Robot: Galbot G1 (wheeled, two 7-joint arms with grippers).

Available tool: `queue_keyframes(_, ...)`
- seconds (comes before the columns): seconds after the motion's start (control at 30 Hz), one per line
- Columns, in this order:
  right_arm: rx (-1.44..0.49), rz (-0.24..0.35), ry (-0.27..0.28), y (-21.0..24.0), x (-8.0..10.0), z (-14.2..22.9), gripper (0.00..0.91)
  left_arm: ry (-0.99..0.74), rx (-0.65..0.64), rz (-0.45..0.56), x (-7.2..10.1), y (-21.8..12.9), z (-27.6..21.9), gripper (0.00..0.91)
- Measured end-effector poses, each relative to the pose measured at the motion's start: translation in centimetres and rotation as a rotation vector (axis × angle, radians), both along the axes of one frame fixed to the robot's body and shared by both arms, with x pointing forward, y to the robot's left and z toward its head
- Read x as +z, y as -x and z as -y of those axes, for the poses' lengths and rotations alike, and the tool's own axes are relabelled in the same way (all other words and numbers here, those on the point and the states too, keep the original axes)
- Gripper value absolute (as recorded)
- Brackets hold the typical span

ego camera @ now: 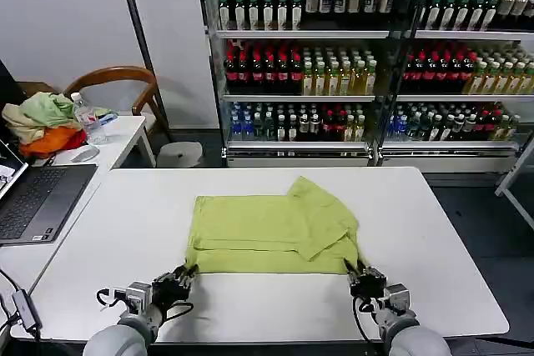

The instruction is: Fold and organize the clothes.

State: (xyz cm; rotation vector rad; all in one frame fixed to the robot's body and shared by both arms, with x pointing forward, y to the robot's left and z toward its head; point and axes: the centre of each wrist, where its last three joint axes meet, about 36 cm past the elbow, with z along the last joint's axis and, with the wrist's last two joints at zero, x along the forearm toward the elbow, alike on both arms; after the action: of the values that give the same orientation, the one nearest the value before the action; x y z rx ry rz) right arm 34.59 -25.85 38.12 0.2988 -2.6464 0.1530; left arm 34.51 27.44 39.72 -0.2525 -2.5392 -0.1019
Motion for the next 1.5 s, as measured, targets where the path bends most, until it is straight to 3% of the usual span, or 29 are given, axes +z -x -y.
queue_keyframes(0.3,0.013,-0.008,0.01,2.5,0.7,0.0,0.0,-0.011,-0.018,0.011,0.4,1.3,-0.1,0.04)
queue_keyframes(1.0,0.054,-0.016,0.014,9.6,2.4,-1.0,0.0,-0.084,-0.031,-0.001,1.5,7.9,-1.9,0.05)
queue_keyframes(1.03,0.056,-0.014,0.016,9.7,2.5,-1.0,0.564,-0.087,-0.031,-0.004,1.5,8.1,-1.9,0.907)
queue_keyframes(1.07,0.057,-0.013,0.017,9.8,2.6,-1.0,0.907,-0.091,-0.031,-0.006,1.5,8.3,-2.0,0.907)
queue_keyframes(1.27,0.066,0.001,0.021,10.3,3.7,-0.7,0.907,-0.102,-0.028,0.01,2.4,8.7,-2.0,0.907)
queue_keyframes(1.5,0.047,0.06,0.003,8.9,5.8,-0.3,0.907,-0.098,-0.027,0.061,4.3,8.6,-1.5,0.907)
